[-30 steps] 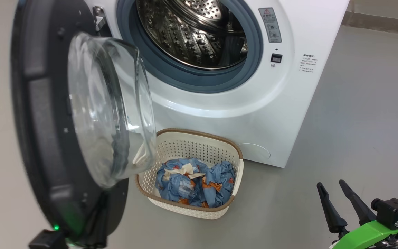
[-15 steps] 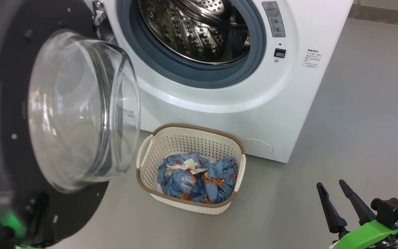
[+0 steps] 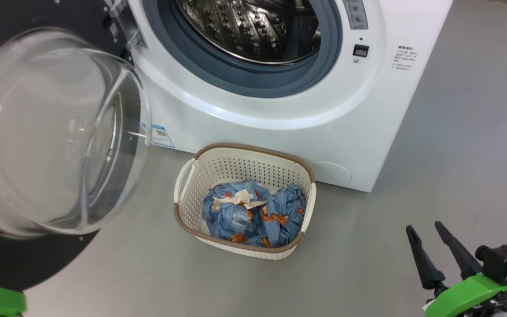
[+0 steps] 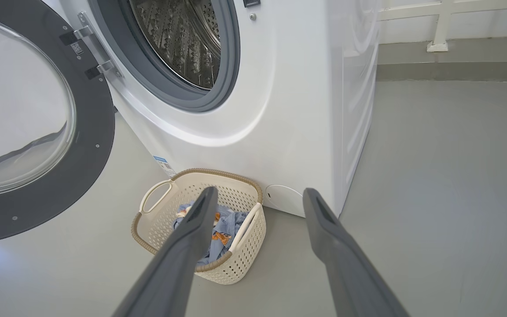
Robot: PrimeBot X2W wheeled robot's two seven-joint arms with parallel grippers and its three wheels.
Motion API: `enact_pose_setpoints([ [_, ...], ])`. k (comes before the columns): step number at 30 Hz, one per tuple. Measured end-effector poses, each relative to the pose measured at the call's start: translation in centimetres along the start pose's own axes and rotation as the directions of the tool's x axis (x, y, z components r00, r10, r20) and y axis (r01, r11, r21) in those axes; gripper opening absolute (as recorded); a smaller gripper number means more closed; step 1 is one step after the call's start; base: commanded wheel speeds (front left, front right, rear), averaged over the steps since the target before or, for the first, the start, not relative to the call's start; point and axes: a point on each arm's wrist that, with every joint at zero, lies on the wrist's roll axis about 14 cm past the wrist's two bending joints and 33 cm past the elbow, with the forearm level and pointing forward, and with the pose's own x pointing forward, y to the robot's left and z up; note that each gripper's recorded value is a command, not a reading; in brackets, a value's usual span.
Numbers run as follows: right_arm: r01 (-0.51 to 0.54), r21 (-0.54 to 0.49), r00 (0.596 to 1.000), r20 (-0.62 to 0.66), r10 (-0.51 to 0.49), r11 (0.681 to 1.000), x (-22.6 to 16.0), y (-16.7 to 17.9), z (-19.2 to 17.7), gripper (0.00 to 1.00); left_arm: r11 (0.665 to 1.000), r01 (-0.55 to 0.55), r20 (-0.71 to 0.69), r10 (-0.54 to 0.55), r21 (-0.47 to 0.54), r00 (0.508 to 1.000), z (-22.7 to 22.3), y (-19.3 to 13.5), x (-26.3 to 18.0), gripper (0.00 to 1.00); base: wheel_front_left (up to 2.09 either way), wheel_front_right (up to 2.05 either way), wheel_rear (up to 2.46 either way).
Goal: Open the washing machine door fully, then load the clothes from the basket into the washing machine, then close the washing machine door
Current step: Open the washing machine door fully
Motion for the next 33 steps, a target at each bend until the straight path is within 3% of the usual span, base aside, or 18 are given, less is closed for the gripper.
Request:
enact_pose_setpoints([
  [16,-0.014,-0.009,1.0,-0.017,0.014,1.0,2.1,-0.9,-1.0,1.0,0.98,-0.173,0.026,0.172,0.093,0.985,1.9,5.8,5.2,0.0,0.0,0.0,0.0],
  [33,-0.005,-0.009,0.999,-0.041,0.005,1.0,3.8,-2.6,-2.6,1.0,0.954,-0.264,0.004,0.266,0.142,0.964,2.3,8.0,9.4,0.0,0.0,0.0,0.0],
])
